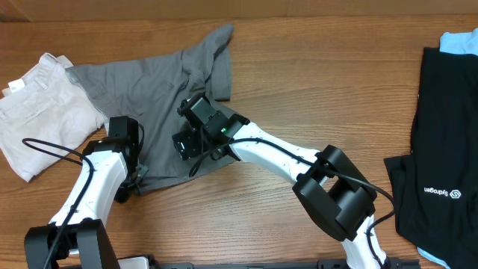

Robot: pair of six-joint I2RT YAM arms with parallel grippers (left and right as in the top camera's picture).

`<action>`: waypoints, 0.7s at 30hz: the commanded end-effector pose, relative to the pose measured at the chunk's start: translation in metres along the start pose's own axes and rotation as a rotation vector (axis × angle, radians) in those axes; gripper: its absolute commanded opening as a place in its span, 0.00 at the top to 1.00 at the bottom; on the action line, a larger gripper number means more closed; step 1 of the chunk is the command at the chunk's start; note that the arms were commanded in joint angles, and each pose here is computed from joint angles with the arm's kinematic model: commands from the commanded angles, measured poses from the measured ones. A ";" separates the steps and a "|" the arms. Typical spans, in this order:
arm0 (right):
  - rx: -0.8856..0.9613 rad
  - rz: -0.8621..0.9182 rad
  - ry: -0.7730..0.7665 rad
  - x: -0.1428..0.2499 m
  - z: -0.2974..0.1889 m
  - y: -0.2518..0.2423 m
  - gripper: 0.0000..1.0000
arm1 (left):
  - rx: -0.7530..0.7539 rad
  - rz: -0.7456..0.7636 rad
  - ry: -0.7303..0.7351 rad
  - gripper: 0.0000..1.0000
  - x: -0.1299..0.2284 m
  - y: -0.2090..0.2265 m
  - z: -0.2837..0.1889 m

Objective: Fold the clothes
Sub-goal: 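Grasp the shorts with the right gripper and pull them rightward to spread flat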

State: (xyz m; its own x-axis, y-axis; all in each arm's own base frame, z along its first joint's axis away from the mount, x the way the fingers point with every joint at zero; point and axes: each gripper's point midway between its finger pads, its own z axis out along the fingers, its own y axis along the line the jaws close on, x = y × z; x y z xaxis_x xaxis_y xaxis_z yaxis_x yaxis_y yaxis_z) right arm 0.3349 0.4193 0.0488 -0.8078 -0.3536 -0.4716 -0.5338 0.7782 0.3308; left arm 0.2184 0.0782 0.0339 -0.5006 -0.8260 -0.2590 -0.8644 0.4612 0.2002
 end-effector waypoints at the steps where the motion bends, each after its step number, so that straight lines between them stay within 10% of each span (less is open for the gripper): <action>1: 0.009 0.002 -0.008 0.002 0.012 0.001 0.18 | 0.003 0.007 -0.014 0.89 -0.006 -0.001 -0.003; 11: 0.028 0.005 0.047 0.023 0.036 -0.008 0.48 | 0.003 0.007 -0.014 0.89 -0.006 0.000 -0.003; 17: 0.073 0.013 0.046 0.022 0.033 -0.019 0.95 | 0.003 0.008 -0.015 0.89 -0.006 0.000 -0.003; 21: 0.254 0.057 -0.011 -0.003 -0.007 -0.064 0.96 | -0.009 0.040 -0.030 0.89 -0.009 0.001 -0.003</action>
State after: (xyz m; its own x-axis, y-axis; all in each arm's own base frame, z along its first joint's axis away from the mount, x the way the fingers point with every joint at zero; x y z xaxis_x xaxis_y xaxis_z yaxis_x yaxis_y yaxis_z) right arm 0.3340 0.4080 0.0070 -0.8331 -0.3679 -0.4129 -0.4964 0.8267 0.2649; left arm 0.2186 0.0782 0.0339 -0.5031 -0.8246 -0.2589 -0.8631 0.4637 0.2004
